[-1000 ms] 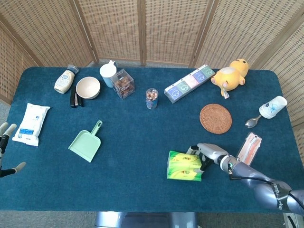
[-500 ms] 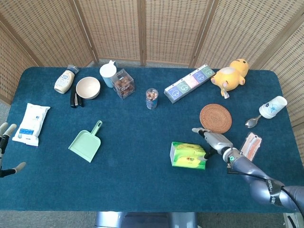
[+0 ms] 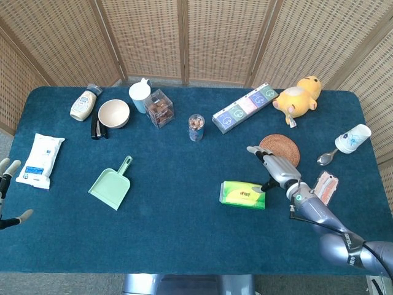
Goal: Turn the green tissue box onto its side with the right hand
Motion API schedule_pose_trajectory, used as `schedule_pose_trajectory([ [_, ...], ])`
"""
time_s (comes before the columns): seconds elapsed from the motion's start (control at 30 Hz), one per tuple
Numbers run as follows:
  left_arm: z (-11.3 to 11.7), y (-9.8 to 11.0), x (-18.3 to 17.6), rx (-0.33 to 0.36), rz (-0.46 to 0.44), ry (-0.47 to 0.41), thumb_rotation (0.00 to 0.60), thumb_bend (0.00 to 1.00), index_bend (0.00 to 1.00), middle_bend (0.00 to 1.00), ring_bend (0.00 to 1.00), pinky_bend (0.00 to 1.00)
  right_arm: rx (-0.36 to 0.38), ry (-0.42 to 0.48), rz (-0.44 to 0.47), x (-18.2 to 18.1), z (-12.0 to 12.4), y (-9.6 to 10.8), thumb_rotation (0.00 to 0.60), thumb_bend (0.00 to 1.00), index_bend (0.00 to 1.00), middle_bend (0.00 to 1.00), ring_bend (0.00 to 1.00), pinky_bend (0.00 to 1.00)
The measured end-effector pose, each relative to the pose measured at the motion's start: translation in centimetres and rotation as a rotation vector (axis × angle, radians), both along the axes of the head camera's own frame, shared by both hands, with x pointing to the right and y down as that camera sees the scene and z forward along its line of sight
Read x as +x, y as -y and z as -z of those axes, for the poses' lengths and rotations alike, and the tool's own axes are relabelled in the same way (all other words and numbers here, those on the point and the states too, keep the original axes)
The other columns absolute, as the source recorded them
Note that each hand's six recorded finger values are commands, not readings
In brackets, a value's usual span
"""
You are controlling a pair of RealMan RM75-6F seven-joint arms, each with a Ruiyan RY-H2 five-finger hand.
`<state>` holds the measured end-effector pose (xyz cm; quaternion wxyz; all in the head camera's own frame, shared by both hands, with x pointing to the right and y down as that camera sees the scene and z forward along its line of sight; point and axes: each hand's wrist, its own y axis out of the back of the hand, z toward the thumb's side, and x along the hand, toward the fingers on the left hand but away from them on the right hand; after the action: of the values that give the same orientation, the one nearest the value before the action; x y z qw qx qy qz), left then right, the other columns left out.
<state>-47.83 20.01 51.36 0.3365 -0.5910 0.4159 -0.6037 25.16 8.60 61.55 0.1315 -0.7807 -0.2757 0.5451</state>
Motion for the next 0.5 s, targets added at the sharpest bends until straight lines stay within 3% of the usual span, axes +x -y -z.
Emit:
schedule_pose_trajectory([
  [0.07, 0.0, 0.0, 0.0, -0.001, -0.002, 0.0, 0.6, 0.0, 0.0, 0.0, 0.0, 0.0, 0.007, 0.004, 0.016, -0.1, 0.5, -0.5, 0.6, 0.18, 0.0, 0.0, 0.0, 0.21],
  [0.23, -0.1, 0.0, 0.1, -0.003, -0.005, 0.0, 0.6, 0.0, 0.0, 0.0, 0.0, 0.0, 0.022, -0.002, 0.069, -0.1, 1.1, -1.8, 0.6, 0.02, 0.0, 0.0, 0.0, 0.0],
  [0.5, -0.1, 0.0, 0.2, -0.003, -0.007, 0.003, 0.6, 0.0, 0.0, 0.0, 0.0, 0.0, 0.077, 0.003, 0.13, -0.3, 0.7, -4.1, 0.6, 0.0, 0.0, 0.0, 0.0, 0.0],
])
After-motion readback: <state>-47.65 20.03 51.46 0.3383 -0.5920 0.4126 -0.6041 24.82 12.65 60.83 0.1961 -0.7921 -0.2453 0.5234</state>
